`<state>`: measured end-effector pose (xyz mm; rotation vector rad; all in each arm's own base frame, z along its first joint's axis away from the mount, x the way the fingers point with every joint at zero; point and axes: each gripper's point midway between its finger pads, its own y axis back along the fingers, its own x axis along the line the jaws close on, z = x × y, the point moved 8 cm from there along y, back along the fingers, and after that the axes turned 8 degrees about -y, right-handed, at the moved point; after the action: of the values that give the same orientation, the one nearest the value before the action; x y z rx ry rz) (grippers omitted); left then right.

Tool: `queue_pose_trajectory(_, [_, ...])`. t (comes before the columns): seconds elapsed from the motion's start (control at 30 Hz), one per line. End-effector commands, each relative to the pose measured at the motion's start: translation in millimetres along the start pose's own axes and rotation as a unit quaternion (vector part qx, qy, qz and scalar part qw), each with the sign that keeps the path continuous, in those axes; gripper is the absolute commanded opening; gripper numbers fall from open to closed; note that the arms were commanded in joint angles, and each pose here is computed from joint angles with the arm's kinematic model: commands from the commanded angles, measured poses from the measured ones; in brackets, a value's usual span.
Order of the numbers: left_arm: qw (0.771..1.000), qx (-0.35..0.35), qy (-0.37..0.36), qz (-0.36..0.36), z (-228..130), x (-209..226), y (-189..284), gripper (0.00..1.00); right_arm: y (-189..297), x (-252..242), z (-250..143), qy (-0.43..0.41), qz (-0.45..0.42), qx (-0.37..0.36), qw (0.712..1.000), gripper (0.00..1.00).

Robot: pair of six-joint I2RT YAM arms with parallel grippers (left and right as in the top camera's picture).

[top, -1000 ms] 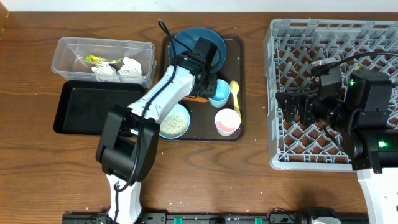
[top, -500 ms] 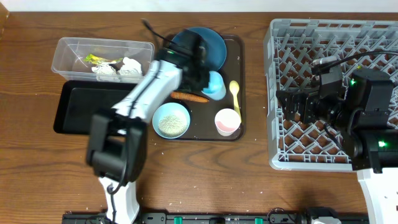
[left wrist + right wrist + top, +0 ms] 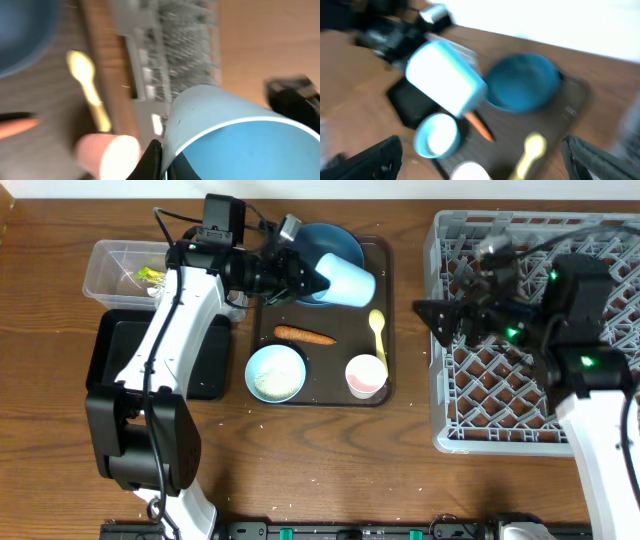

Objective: Sort waste into correct bins and load items into the dishwasher rack
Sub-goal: 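Lift light-blue cup and hand it to right gripper, then place light-blue cup upside down in dishwasher rack with right gripper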

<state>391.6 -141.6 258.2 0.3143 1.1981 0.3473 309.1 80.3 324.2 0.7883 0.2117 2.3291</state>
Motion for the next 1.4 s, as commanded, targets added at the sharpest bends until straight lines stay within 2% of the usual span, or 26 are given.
queue_pose_trajectory(0.0, [0.994,0.014,-0.022,-0.102,-1,-23,5,0.06,-8,19,4,0.027,0.142,0.008,0.989,0.99])
queue_pose_trajectory(0.23, [0.984,0.027,-0.022,-0.174,-4,-36,9,0.06,-41,21,-1,0.042,0.191,0.025,0.980,0.98])
queue_pose_trajectory(0.33, [0.982,0.031,-0.023,-0.182,-5,-38,7,0.06,-52,26,-2,0.058,0.205,0.026,0.977,0.98])
queue_pose_trajectory(0.5, [0.981,0.045,-0.025,-0.187,-9,-44,-2,0.06,-65,39,-1,0.090,0.228,0.019,0.969,0.91])
queue_pose_trajectory(0.6, [0.980,0.054,-0.026,-0.190,-12,-48,-8,0.06,-68,41,2,0.081,0.221,0.015,0.972,0.88])
queue_pose_trajectory(0.7, [0.979,0.062,-0.028,-0.193,-14,-52,-14,0.06,-68,41,2,0.083,0.222,0.014,0.971,0.80])
queue_pose_trajectory(0.87, [0.979,0.064,-0.029,-0.194,-15,-53,-15,0.07,-68,41,2,0.082,0.222,0.014,0.971,0.55])
queue_pose_trajectory(0.93, [0.979,0.064,-0.029,-0.193,-15,-53,-15,0.13,-68,41,2,0.082,0.222,0.014,0.972,0.47])
queue_pose_trajectory(1.0, [0.979,0.063,-0.030,-0.192,-15,-52,-15,0.22,-66,38,4,0.073,0.218,0.013,0.973,0.45])
queue_pose_trajectory(1.07, [0.982,0.060,-0.030,-0.175,-14,-49,-16,0.28,-61,33,8,0.053,0.209,0.007,0.977,0.41])
queue_pose_trajectory(1.2, [0.993,0.046,-0.032,-0.103,-11,-37,-20,0.34,-35,13,22,0.007,0.172,-0.019,0.985,0.42])
queue_pose_trajectory(1.37, [0.998,0.017,-0.036,0.048,-5,-9,-22,0.38,7,-18,34,-0.058,0.080,-0.063,0.993,0.49])
